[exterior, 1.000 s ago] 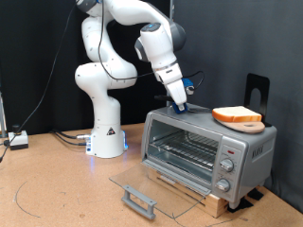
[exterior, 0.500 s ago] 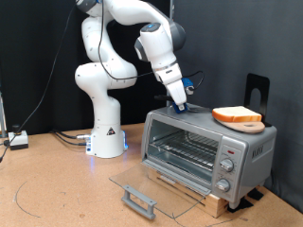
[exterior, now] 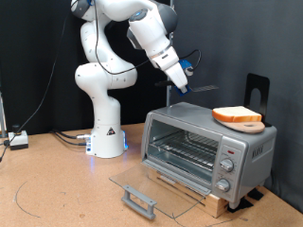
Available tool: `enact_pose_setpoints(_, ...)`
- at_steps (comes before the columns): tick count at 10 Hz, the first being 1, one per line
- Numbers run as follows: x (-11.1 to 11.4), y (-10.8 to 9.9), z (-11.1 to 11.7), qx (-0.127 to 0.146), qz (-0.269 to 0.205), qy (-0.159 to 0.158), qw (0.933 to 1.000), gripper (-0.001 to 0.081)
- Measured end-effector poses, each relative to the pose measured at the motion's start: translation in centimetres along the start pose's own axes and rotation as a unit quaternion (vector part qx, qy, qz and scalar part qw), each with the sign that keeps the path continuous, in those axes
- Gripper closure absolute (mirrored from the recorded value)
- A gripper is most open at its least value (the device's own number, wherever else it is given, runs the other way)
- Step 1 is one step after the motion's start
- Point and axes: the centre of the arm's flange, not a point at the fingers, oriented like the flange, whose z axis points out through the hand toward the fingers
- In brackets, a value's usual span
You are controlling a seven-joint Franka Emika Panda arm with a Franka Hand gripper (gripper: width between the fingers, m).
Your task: Make a piece of toast with the oven
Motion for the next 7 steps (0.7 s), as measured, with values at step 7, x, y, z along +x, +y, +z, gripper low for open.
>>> enact_pose_setpoints(7, -1.0, 7.0, -5.7, -0.051, 0.082, 0.045, 0.9943, 0.041)
